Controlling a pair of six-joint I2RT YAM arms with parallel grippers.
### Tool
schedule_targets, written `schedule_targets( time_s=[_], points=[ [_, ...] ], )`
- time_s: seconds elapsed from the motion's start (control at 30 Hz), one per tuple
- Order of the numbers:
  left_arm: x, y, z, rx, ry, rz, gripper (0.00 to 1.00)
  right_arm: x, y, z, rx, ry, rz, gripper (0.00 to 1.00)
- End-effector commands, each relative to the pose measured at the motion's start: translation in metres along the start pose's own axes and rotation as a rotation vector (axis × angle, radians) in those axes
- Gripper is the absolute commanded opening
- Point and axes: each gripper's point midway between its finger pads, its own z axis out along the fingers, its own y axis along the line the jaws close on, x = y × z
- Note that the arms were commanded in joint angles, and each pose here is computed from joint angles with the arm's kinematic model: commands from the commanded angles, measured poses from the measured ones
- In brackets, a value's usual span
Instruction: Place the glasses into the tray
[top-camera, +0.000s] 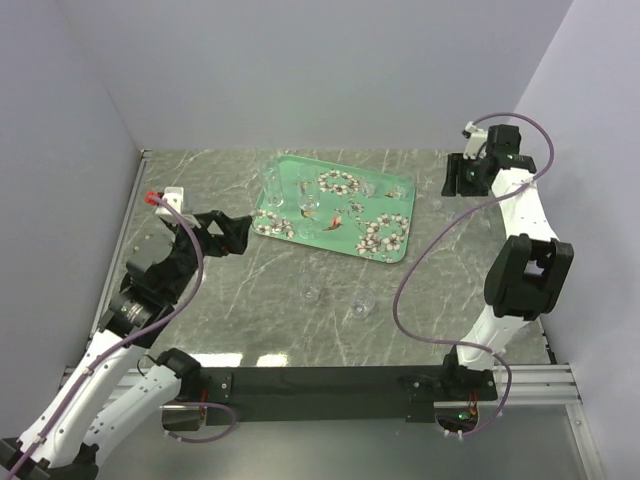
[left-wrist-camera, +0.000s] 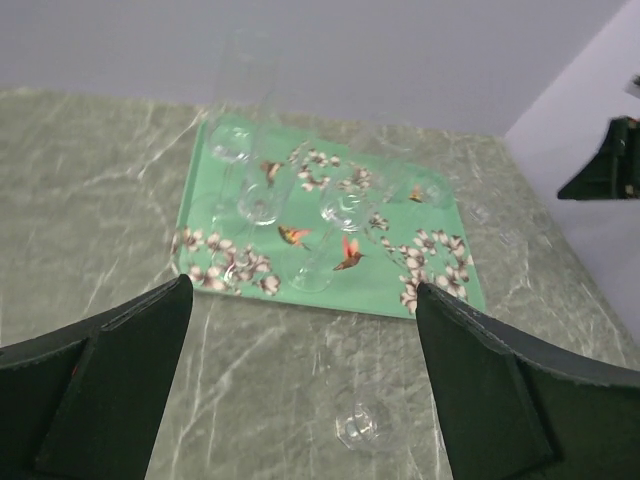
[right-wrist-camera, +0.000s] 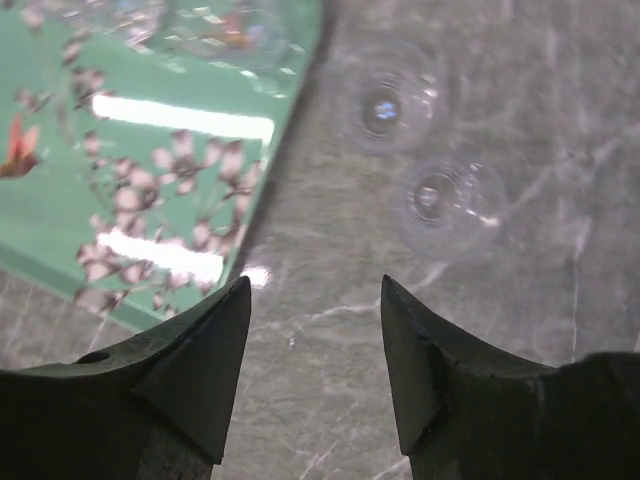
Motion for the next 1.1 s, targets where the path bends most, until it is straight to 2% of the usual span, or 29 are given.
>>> schedule_targets(
  time_s=[0.0, 0.17, 0.23, 0.37, 0.7, 0.8, 0.83, 0.93, 1.07],
  points=[
    [-0.001, 0.020, -0.004, -0.137, -0.042, -0.167, 0.99, -0.014, -0.031, -0.004, 0.128, -0.030, 0.120, 0.61],
    [0.020, 0.023, 0.000, -0.164, 0.040, -0.189, 0.99, -0.001, -0.062, 0.012, 0.193, 0.010, 0.184, 0.58],
    [0.032, 0.024, 0.003, -0.173, 0.089, -0.201, 0.99, 0.005, -0.072, 0.021, 0.190, 0.035, 0.200, 0.49],
    [0.046, 0.020, 0.009, -0.162, 0.150, -0.216, 0.99, 0.010, -0.083, 0.033, 0.188, 0.066, 0.207, 0.43],
    [0.055, 0.002, 0.014, -0.077, 0.187, -0.277, 0.99, 0.017, -0.103, 0.057, 0.196, 0.107, 0.229, 0.41],
    [0.062, 0.000, 0.015, -0.068, 0.201, -0.303, 0.99, 0.022, -0.105, 0.066, 0.188, 0.121, 0.224, 0.34],
    [0.065, 0.001, 0.016, -0.074, 0.209, -0.311, 1.00, 0.025, -0.106, 0.069, 0.186, 0.128, 0.224, 0.27],
    [0.072, 0.001, 0.016, -0.091, 0.246, -0.337, 0.99, 0.027, -0.106, 0.072, 0.173, 0.136, 0.218, 0.18],
    [0.083, -0.001, 0.018, -0.090, 0.290, -0.354, 0.99, 0.028, -0.105, 0.072, 0.173, 0.123, 0.210, 0.12]
  ],
)
